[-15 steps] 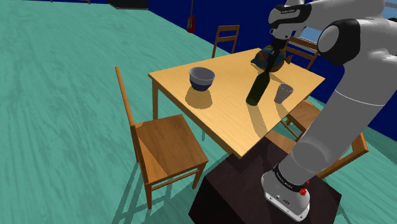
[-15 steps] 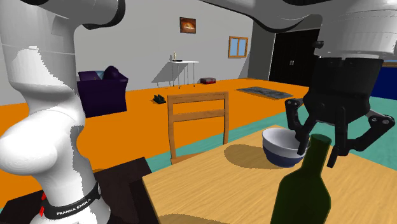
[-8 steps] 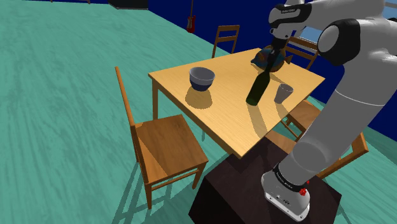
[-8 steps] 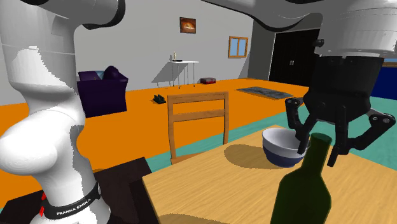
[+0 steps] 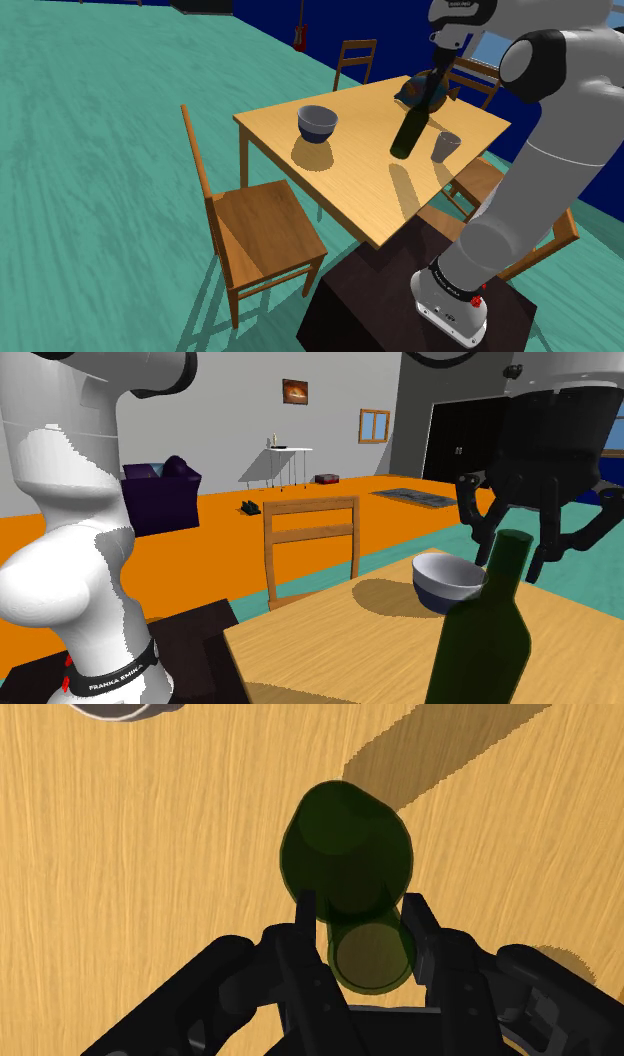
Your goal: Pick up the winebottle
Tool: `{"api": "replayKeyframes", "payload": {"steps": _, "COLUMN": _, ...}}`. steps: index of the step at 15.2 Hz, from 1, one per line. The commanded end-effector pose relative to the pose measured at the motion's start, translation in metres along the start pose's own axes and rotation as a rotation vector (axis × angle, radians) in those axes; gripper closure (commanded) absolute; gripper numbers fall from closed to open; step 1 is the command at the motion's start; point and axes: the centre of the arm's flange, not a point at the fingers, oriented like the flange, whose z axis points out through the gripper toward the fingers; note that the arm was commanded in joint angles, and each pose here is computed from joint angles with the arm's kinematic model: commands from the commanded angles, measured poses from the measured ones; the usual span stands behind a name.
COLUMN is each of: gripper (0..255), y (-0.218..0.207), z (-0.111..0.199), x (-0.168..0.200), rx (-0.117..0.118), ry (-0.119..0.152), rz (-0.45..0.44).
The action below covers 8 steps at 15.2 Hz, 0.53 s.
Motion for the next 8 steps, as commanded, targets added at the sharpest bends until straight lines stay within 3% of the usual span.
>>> {"api": "replayKeyframes", "payload": {"steps": 1, "gripper": 255, "y": 0.000, "z": -0.011, "x": 0.000, "rx": 0.000, "ry": 0.000, "rz": 0.000}}
{"api": "replayKeyframes", "payload": {"steps": 8, "gripper": 255, "y": 0.000, "z": -0.038, "x": -0.003, "rx": 0.000, "ry": 0.000, "rz": 0.000}}
